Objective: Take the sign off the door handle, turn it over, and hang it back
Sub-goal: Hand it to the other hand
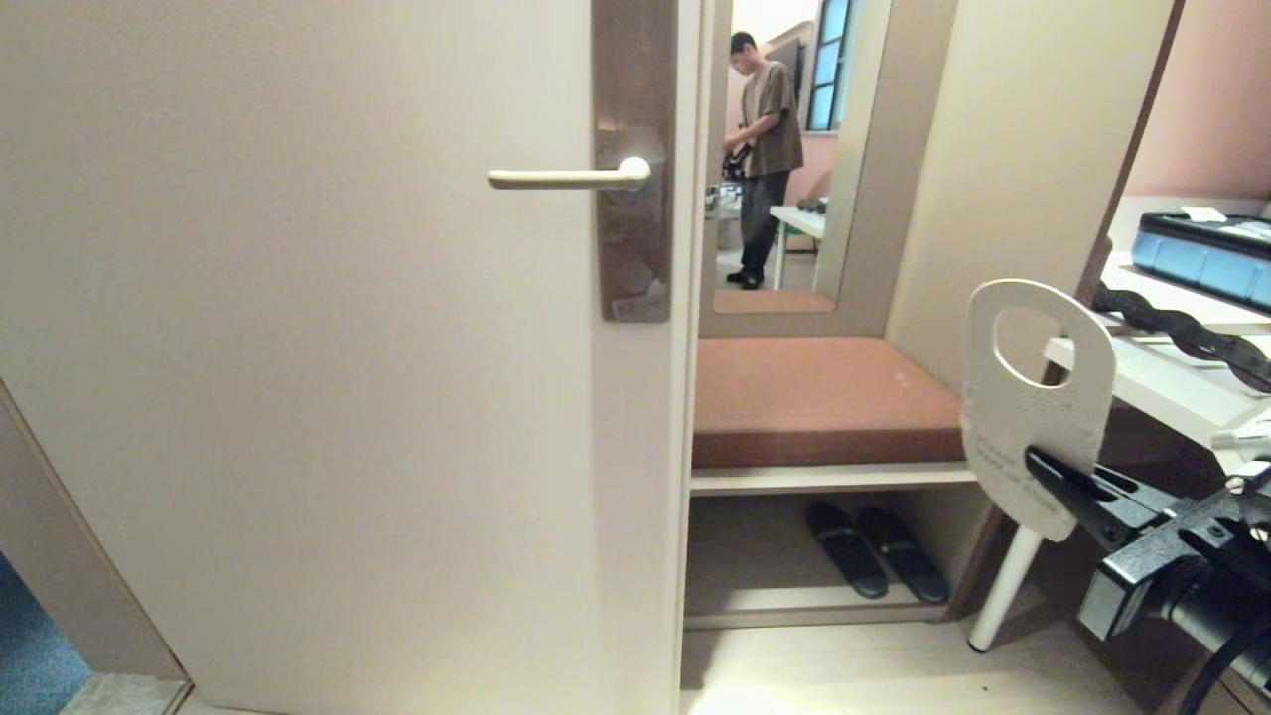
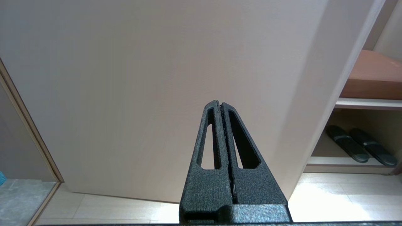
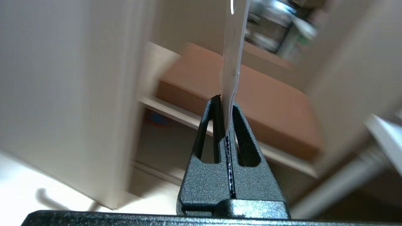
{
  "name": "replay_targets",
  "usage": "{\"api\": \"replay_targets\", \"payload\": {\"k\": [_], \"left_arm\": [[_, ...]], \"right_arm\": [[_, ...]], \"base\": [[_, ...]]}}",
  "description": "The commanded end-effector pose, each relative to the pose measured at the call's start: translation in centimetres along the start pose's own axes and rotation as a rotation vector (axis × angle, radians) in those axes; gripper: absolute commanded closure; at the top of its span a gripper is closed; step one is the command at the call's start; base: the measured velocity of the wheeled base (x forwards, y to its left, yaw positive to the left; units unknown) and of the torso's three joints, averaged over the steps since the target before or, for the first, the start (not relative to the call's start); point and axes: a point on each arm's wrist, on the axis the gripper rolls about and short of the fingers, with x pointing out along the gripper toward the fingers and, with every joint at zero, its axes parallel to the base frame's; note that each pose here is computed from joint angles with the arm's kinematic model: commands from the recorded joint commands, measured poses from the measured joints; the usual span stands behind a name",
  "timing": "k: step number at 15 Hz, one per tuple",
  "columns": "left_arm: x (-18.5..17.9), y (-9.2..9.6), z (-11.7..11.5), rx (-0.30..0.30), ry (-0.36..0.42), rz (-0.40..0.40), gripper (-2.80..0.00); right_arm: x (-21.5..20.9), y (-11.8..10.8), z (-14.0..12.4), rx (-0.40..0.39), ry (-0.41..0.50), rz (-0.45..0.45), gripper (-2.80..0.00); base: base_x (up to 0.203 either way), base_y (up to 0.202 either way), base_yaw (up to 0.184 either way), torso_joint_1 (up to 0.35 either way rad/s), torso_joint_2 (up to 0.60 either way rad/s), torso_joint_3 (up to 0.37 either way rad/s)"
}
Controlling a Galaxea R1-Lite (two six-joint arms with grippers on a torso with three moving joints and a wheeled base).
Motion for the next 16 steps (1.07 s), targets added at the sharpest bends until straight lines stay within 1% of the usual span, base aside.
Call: {"api": "replay_targets", "payload": {"k": [1, 3, 4, 5, 10, 12, 15, 16], "left_arm": [[0.0, 0.0, 0.0, 0.0, 0.0, 0.001, 0.0], [0.0, 0.0, 0.0, 0.0, 0.0, 0.001, 0.0], [0.0, 0.0, 0.0, -0.001, 0.0, 0.001, 0.0], [0.0, 0.0, 0.0, -0.001, 0.0, 0.001, 0.0], [0.0, 0.0, 0.0, -0.001, 0.0, 0.001, 0.0], [0.0, 0.0, 0.0, 0.0, 0.0, 0.001, 0.0], [0.0, 0.0, 0.0, -0.001, 0.0, 0.001, 0.0], [0.0, 0.0, 0.0, -0.001, 0.0, 0.001, 0.0]], "right_arm": [[-1.7, -2.5, -1.8, 0.004, 0.024, -0.105, 0.0], [-4.2, -4.1, -3.8, 0.009, 0.051, -0.17, 0.0], [-5.6, -4.3, -4.9, 0.015, 0.067, -0.192, 0.0], [-6.6, -4.3, -5.7, 0.025, 0.08, -0.196, 0.0], [-10.4, -2.9, -8.1, 0.066, 0.127, -0.142, 0.0], [-11.6, -2.3, -9.0, 0.083, 0.13, -0.145, 0.0], [-13.2, -1.6, -10.2, 0.106, 0.127, -0.173, 0.0], [-13.4, -1.5, -10.5, 0.123, 0.15, -0.189, 0.0]], "base": [[0.0, 0.0, 0.0, 0.0, 0.0, 0.0], [0.0, 0.0, 0.0, 0.0, 0.0, 0.0], [0.0, 0.0, 0.0, 0.0, 0.0, 0.0], [0.0, 0.0, 0.0, 0.0, 0.0, 0.0], [0.0, 0.0, 0.0, 0.0, 0.0, 0.0], [0.0, 0.0, 0.0, 0.0, 0.0, 0.0], [0.0, 0.0, 0.0, 0.0, 0.0, 0.0], [0.0, 0.0, 0.0, 0.0, 0.0, 0.0]]}}
